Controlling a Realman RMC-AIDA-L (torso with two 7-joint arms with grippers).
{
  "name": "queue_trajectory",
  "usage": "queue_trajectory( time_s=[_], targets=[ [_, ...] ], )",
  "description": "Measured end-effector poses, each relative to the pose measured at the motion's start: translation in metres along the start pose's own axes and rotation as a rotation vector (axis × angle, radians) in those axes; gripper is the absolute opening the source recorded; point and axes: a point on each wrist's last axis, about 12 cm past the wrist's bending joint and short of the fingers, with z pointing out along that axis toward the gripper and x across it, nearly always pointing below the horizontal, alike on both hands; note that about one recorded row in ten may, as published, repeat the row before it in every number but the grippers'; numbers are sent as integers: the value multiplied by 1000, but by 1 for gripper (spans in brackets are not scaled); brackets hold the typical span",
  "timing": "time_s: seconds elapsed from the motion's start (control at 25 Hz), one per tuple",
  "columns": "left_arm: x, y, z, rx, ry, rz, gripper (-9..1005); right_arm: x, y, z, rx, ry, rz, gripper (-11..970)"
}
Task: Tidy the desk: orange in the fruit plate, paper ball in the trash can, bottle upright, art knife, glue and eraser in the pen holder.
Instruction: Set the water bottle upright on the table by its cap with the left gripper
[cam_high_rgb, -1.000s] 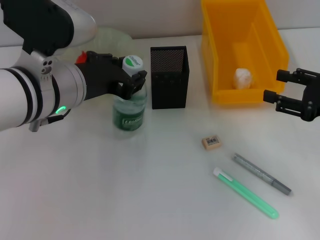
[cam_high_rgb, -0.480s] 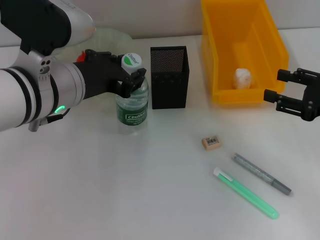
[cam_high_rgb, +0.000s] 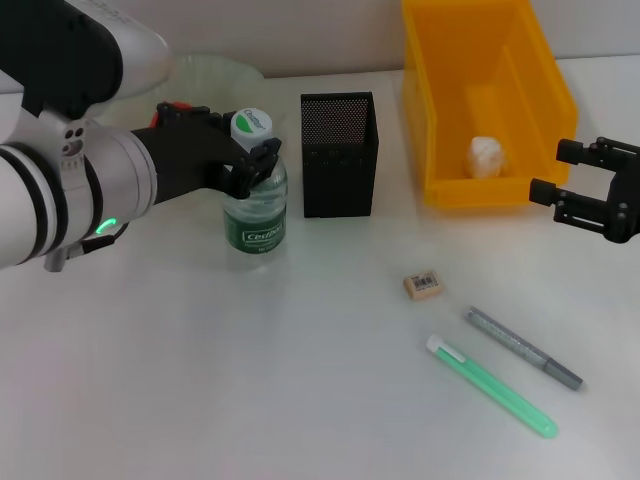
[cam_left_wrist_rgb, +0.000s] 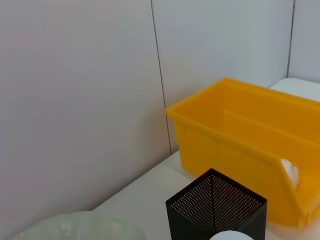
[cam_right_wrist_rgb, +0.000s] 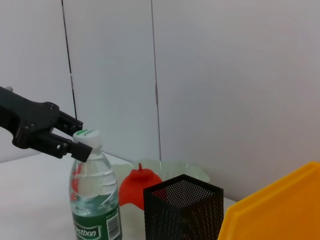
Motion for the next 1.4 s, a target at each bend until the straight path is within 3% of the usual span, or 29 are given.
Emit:
queue_trajectory(
  time_s=[0.6, 1.4],
  targets=[
    [9, 2, -10, -20, 8, -20, 441, -3, -1, 2, -3, -3, -7, 667],
    [22, 20, -27, -102, 31, -53, 441, -7, -2, 7, -12, -11, -11, 667]
  ],
)
